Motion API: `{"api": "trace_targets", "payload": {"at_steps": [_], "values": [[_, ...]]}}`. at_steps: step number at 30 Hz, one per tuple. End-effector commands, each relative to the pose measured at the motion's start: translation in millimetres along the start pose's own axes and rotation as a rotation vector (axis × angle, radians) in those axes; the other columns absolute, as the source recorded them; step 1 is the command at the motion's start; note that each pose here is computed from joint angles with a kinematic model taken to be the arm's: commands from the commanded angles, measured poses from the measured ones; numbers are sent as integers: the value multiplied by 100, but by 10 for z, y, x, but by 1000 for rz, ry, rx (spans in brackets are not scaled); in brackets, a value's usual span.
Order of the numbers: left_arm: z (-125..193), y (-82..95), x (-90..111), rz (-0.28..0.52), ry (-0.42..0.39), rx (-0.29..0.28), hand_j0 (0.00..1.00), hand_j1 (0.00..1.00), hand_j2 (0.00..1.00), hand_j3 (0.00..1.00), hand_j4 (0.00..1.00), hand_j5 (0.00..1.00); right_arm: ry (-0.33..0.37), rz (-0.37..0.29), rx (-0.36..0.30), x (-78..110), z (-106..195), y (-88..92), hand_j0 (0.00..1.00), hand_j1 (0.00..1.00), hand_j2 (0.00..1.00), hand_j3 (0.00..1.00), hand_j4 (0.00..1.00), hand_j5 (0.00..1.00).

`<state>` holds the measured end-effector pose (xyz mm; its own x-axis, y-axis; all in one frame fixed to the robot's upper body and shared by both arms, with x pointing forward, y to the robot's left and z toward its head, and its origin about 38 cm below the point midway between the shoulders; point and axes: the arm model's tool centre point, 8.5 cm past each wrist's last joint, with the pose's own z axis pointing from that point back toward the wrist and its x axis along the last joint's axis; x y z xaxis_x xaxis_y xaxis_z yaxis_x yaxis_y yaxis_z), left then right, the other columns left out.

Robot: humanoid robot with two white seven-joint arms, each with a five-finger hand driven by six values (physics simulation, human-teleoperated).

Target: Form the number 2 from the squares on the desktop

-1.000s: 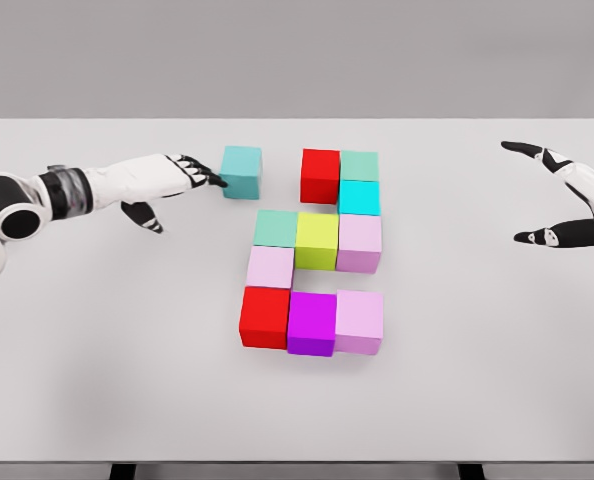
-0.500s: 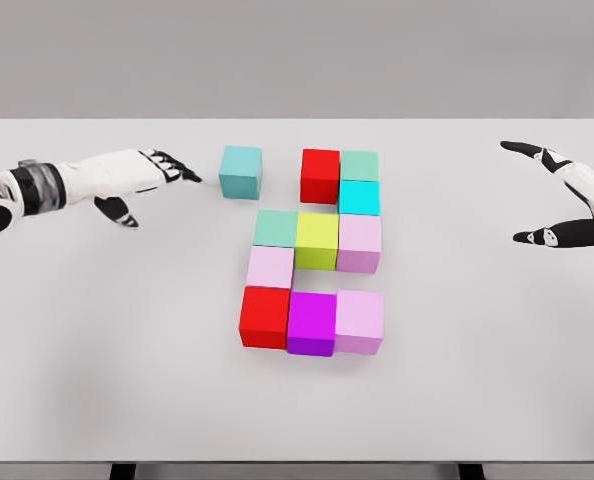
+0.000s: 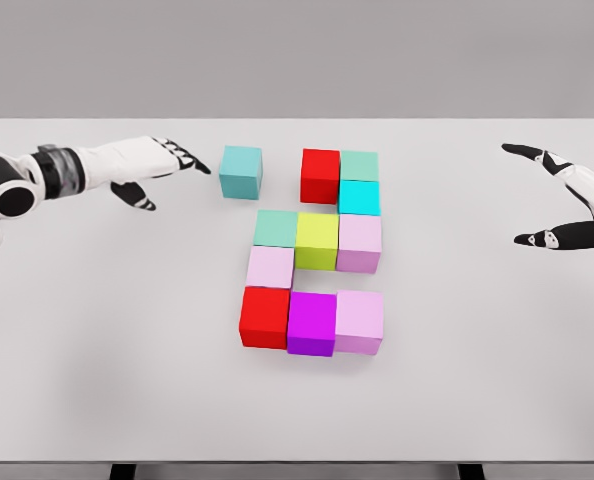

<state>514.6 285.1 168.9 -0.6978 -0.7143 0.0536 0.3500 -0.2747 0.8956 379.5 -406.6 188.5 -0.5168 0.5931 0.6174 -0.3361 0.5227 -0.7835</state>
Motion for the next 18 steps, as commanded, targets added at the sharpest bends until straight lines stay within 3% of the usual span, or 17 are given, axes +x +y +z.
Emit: {"api": "trace_targets", "payload": {"at_steps": [1,6,18], "values": [[-36,-54,-19,21,7,-10,89,89,89,89,89,89,0,-4,-4,2,2,-10,100,100,100,100,100,100],[-11,-36,-96,30,29,-12,89,89,89,89,89,89,1,-5,-5,-2,4,-10,100,100,100,100,100,100],[-289,14,67,42,-8,-24,90,90,90,90,90,90,1,-5,-5,-2,4,-10,100,100,100,100,100,100]]}}
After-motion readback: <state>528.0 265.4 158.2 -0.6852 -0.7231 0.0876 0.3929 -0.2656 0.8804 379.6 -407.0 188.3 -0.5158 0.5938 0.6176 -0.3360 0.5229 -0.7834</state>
